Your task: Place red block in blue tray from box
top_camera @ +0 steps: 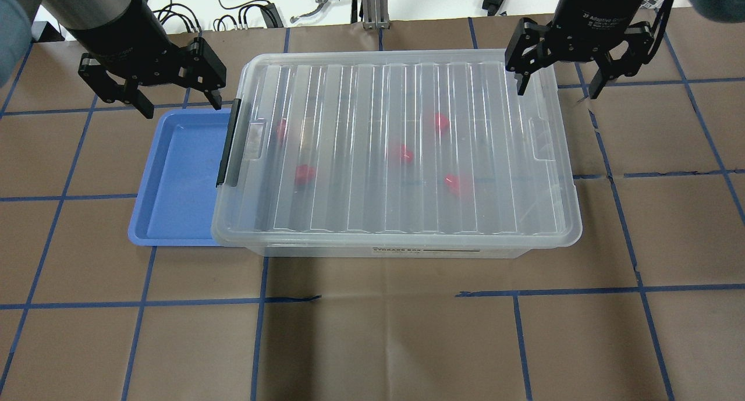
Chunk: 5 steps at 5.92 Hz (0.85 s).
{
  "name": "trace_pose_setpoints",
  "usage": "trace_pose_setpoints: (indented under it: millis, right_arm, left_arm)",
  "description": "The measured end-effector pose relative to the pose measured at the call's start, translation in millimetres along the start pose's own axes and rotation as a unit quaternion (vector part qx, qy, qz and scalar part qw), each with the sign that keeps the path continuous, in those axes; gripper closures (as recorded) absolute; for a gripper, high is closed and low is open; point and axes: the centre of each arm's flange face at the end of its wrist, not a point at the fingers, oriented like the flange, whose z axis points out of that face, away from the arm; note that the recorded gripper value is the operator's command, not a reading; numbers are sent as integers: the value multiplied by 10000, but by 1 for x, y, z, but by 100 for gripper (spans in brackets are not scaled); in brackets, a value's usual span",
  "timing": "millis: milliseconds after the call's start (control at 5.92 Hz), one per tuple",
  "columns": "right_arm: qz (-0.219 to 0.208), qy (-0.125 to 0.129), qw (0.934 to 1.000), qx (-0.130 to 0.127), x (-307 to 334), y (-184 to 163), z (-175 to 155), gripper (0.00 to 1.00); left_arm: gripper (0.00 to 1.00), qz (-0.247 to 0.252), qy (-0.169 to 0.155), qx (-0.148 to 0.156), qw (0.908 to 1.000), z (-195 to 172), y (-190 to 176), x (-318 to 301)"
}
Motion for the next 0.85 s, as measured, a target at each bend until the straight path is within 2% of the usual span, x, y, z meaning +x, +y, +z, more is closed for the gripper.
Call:
trace_pose_setpoints:
  millis: [845]
  right_arm:
    - [1, 35, 10000, -31, 1, -2, 5, 0]
  left_arm:
    - [2, -1, 7, -7, 10000, 1, 0, 0]
